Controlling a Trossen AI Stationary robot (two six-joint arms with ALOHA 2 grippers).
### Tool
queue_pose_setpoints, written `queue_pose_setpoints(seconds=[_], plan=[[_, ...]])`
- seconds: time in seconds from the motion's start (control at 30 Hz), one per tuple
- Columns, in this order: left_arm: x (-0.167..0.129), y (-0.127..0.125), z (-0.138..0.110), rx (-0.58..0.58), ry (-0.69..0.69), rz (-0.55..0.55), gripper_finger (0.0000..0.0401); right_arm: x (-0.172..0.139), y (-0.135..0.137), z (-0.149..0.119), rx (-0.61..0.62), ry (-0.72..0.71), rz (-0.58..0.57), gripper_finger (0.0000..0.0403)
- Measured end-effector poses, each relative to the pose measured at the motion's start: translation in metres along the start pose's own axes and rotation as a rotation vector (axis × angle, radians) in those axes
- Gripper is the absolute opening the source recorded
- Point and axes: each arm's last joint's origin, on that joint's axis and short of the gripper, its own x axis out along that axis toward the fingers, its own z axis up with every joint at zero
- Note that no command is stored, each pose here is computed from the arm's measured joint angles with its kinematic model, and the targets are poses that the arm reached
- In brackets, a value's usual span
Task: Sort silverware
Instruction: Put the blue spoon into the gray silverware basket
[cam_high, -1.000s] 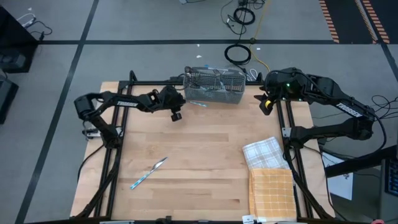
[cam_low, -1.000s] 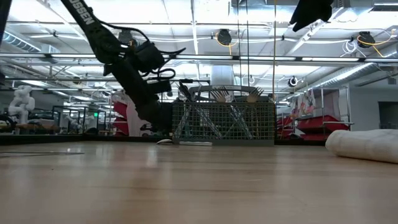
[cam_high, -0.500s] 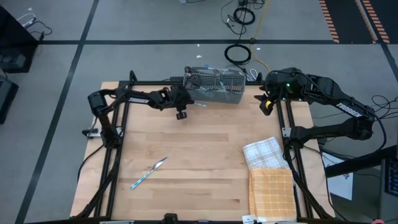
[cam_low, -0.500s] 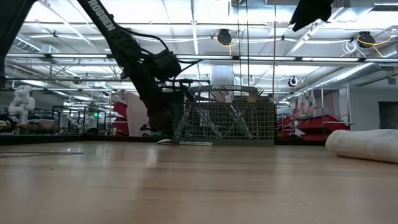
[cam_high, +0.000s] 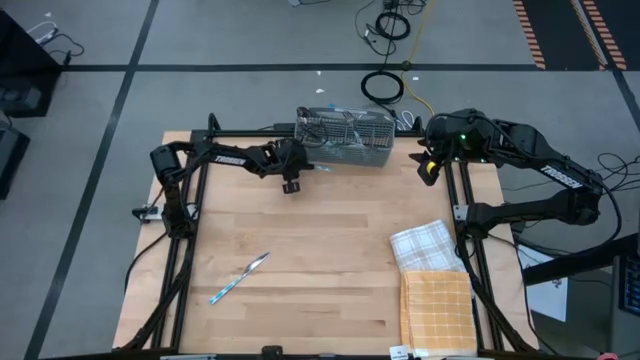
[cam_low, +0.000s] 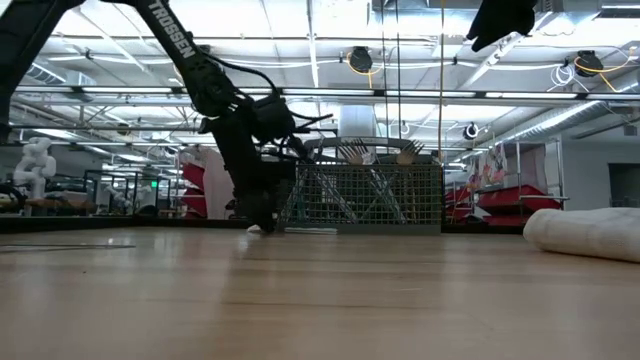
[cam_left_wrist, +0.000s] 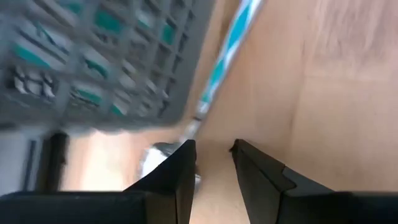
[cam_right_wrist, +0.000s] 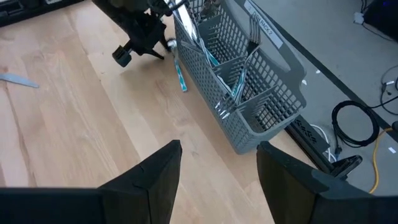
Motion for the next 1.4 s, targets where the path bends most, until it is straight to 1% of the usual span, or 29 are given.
queue_pose_setpoints(seconds=[0.13, 0.2, 0.3, 0.4, 0.43, 0.47, 0.5, 0.6, 0.63, 0.7, 0.73, 0.8, 0.9, 1.03, 1.1, 1.17, 1.27, 1.4], plan=[[-0.006, -0.009, -0.002, -0.051, 0.040, -0.069, 0.0116, 0.000, 0.000, 0.000, 0.019, 0.000, 0.000, 0.0199], [-0.012, -0.016, -0.003, -0.063, 0.068, -0.096, 0.0108, 0.000, 0.000, 0.000, 0.023, 0.000, 0.000, 0.0199], [-0.024, -0.030, -0.001, -0.082, 0.089, -0.154, 0.0083, 0.000, 0.000, 0.000, 0.026, 0.000, 0.000, 0.0199], [-0.045, -0.046, -0.002, -0.110, 0.132, -0.230, 0.0050, 0.000, 0.000, 0.000, 0.041, 0.001, 0.000, 0.0199], [-0.054, -0.050, -0.002, -0.131, 0.144, -0.237, 0.0040, 0.000, 0.000, 0.000, 0.044, 0.000, 0.000, 0.0199], [-0.063, -0.052, -0.001, -0.150, 0.142, -0.218, 0.0030, 0.000, 0.000, 0.000, 0.044, 0.001, 0.000, 0.0199], [-0.072, -0.052, 0.001, -0.163, 0.119, -0.169, 0.0020, 0.000, 0.000, 0.000, 0.044, 0.001, 0.000, 0.0199], [-0.096, -0.036, 0.008, -0.200, 0.021, 0.083, 0.0006, 0.000, 0.000, 0.000, 0.044, 0.000, 0.000, 0.0199], [-0.101, -0.027, 0.009, -0.211, -0.022, 0.145, 0.0005, 0.000, 0.000, 0.000, 0.044, 0.000, 0.000, 0.0199], [-0.103, -0.006, 0.009, -0.267, -0.087, 0.204, 0.0004, 0.000, 0.000, 0.000, 0.044, 0.000, 0.000, 0.0199], [-0.103, 0.007, 0.008, -0.321, -0.113, 0.215, 0.0004, 0.000, 0.000, 0.000, 0.050, 0.000, 0.000, 0.0199], [-0.097, 0.032, -0.002, -0.446, -0.115, 0.223, 0.0003, 0.000, 0.000, 0.000, 0.068, 0.000, 0.000, 0.0199], [-0.089, 0.066, -0.020, -0.616, -0.128, 0.206, 0.0002, 0.000, 0.000, 0.000, 0.087, 0.001, 0.000, 0.0199], [-0.085, 0.105, -0.033, -0.815, -0.282, 0.144, 0.0002, 0.000, 0.000, -0.001, 0.091, 0.014, 0.002, 0.0199], [-0.078, 0.114, -0.036, -0.880, -0.328, 0.091, 0.0001, 0.000, 0.000, -0.001, 0.094, 0.016, 0.011, 0.0199], [-0.069, 0.115, -0.038, -0.903, -0.333, 0.031, 0.0001, 0.000, 0.000, -0.001, 0.101, 0.018, 0.017, 0.0199], [-0.056, 0.109, -0.039, -0.889, -0.304, -0.052, 0.0001, 0.000, 0.000, -0.002, 0.102, 0.020, 0.018, 0.0199], [-0.033, 0.095, -0.039, -0.807, -0.220, -0.097, 0.0001, 0.000, 0.000, -0.002, 0.101, 0.020, 0.019, 0.0199]])
